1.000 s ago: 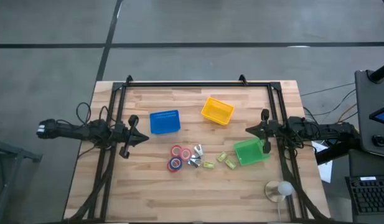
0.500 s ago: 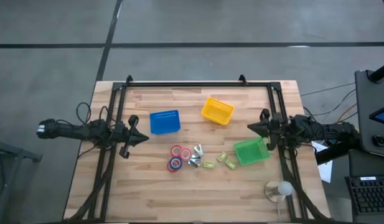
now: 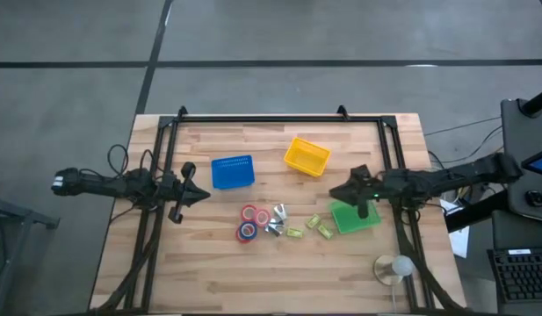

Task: Pick and place Stapler, Stapler remover, tape
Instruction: Put the top green staple box into the green bin

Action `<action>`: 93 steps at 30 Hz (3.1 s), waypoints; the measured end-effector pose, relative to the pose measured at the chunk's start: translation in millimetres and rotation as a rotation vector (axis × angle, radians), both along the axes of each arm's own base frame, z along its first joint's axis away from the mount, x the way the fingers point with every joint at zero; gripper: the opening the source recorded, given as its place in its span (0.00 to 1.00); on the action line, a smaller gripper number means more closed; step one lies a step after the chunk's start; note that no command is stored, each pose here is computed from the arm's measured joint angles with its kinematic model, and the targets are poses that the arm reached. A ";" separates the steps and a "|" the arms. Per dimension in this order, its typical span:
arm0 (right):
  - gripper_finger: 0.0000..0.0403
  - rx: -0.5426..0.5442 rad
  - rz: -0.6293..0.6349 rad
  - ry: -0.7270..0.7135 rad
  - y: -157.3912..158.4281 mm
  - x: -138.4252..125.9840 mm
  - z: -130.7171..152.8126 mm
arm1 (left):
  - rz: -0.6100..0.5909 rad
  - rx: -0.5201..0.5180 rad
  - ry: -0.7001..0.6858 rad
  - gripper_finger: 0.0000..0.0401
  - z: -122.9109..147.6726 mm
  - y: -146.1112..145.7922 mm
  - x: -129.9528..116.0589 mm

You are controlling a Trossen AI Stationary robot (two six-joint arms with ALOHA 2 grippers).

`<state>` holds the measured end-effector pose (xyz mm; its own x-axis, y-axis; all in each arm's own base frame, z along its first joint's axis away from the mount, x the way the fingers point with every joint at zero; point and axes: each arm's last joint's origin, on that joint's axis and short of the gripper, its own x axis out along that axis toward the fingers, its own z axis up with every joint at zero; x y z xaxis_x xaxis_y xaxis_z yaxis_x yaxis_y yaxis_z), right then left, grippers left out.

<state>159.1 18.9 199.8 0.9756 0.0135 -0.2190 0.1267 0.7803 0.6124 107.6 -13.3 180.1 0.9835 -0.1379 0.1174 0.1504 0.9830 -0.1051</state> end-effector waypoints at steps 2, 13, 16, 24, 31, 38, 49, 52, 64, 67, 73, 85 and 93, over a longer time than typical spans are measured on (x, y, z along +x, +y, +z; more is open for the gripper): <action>0.35 -0.012 -0.001 0.101 1.9 13.7 3.4 | 0.000 0.000 0.000 0.04 0.0 0.0 0.0; 0.77 -0.055 -0.003 0.614 13.6 94.2 15.3 | 0.000 0.000 0.000 0.04 0.0 0.0 0.0; 0.85 -0.023 0.037 0.717 17.6 110.7 12.2 | 0.000 0.000 0.000 0.04 0.0 0.0 0.0; 0.91 0.005 0.055 0.977 25.6 137.8 2.6 | 0.000 0.000 0.000 0.04 0.0 0.0 0.0; 0.91 -0.020 0.089 1.063 30.7 158.5 -4.1 | 0.000 0.001 0.007 0.04 -0.6 0.0 0.1; 0.91 -0.067 0.120 1.217 33.4 174.7 -22.3 | 0.000 0.001 0.006 0.04 -0.6 0.0 0.1; 0.91 -0.044 0.161 1.324 37.9 183.1 -34.2 | 0.001 0.001 0.007 0.04 -0.7 0.0 0.1; 0.91 -0.024 0.149 1.329 38.6 182.2 -33.8 | 0.000 0.001 0.010 0.04 -1.0 0.0 0.1; 0.91 0.024 0.129 1.337 39.9 186.7 -46.2 | 0.000 0.003 0.028 0.04 -2.7 0.0 0.7; 0.91 0.025 0.131 1.364 40.7 186.8 -53.0 | 0.000 0.004 0.031 0.04 -2.9 -0.1 0.8; 0.91 0.027 0.131 1.387 40.6 186.6 -57.4 | 0.000 0.005 0.041 0.04 -3.9 -0.1 1.2; 0.78 0.024 0.131 1.375 40.8 187.3 -57.1 | 0.000 0.005 0.042 0.04 -4.0 -0.1 1.2; 0.65 -0.004 0.147 1.366 40.4 188.0 -57.4 | 0.000 0.005 0.046 0.04 -4.4 -0.1 1.2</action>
